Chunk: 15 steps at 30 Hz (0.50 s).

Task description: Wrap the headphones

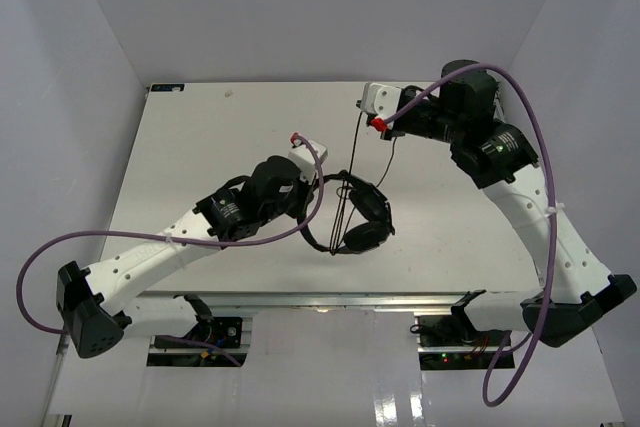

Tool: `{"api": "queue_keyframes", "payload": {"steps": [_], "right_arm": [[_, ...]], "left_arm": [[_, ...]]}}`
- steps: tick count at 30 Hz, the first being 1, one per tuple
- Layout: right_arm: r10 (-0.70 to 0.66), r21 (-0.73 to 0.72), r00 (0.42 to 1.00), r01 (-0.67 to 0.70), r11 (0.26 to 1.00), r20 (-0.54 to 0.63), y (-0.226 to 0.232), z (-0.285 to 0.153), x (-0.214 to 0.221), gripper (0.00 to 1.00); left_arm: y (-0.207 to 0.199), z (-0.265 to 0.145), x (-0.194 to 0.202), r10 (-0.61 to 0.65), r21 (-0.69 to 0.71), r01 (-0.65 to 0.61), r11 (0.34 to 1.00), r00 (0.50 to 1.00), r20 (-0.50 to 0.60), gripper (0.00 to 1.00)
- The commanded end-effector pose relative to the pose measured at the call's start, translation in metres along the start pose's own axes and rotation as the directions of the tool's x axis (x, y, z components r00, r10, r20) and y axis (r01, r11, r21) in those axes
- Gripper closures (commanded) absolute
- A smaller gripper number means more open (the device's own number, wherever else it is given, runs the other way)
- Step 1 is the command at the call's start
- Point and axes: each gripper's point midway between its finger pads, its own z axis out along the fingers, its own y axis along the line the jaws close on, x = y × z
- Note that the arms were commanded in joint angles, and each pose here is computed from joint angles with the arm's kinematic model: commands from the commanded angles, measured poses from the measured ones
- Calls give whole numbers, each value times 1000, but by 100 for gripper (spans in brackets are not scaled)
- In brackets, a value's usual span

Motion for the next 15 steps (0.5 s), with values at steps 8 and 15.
{"api": "queue_keyframes", "payload": {"steps": [8,15], "right_arm": [[-15,132,1000,12,991,17,-42,18,-3,92],[8,134,1000,-8,991,-1,-42,25,7,92]], "left_arm": [[-31,-15,1,-1,98,-1,995,1000,27,100],[-40,-13,5,0,121,-2,993,1000,20,100]]}}
